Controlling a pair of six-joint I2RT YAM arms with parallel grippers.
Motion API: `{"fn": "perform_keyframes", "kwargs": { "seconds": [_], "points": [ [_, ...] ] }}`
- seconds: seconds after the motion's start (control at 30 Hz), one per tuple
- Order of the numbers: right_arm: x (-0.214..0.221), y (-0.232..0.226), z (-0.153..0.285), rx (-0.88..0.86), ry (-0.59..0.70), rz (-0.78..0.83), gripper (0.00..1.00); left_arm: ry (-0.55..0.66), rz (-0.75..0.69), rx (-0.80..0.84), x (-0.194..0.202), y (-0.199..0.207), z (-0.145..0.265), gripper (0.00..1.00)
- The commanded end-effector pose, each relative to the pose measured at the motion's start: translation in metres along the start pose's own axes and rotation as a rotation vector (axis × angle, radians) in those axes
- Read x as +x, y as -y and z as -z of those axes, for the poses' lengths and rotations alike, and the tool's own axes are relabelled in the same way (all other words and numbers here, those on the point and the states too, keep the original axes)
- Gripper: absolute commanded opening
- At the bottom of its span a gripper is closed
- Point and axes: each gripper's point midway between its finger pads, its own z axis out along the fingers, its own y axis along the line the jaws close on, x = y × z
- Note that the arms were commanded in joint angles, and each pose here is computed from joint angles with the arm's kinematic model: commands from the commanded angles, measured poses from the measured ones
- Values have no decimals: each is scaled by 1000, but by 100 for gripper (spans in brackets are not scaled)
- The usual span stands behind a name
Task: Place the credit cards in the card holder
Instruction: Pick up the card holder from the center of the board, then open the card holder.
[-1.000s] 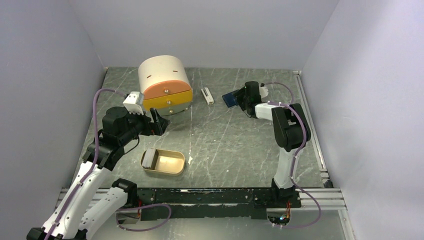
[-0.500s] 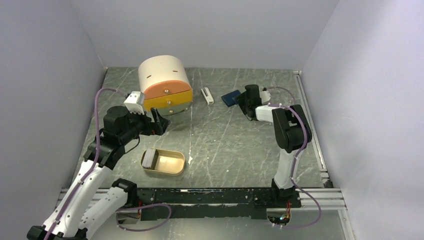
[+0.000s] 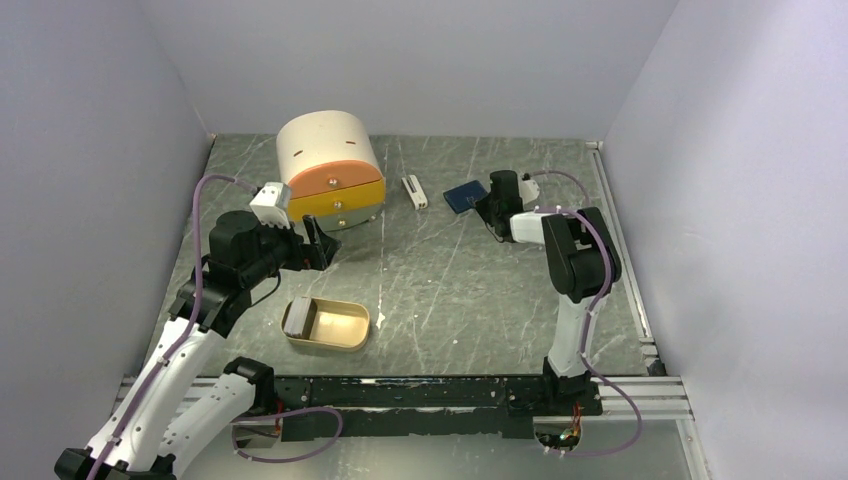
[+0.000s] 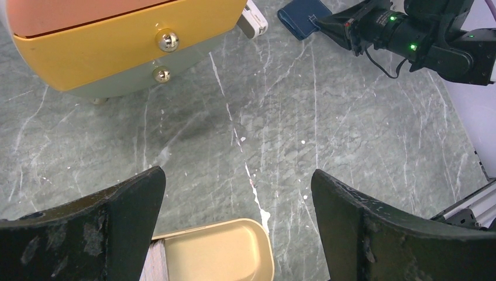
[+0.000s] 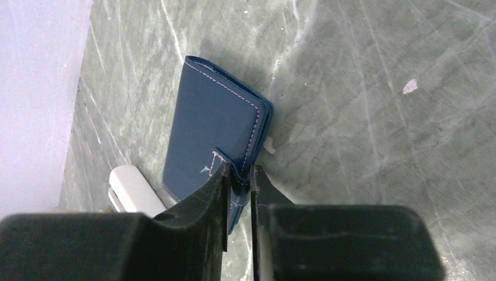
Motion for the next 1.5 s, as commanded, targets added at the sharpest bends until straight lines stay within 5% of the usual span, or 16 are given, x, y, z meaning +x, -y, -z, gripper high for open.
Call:
{"fn": "perform_keyframes", "kwargs": {
  "seconds": [0.0,0.13,0.27,0.5,0.87,1.03,1.47],
  "points": [
    [-6,22,10,59,12,141,3,12,-16,11,-3,0,2,99],
    [-14,15,32,40,5,222,0,19,-20,32,-1,3,2,97],
    [1,-4,63,-24,-135,284,0,60,-48,34,-5,1,0,90],
    [30,-24,142,-97,-379,347,0,186,-348,227,-20,27,2,80],
    [67,-64,265,-446,-639,60,0,445,-925,623,-38,93,22,75],
    [75,-85,301,-545,-697,7,0,542,-1130,644,-37,98,16,76],
    [109,-99,326,-621,-874,-63,0,483,-1363,786,0,140,-21,70]
  ]
}}
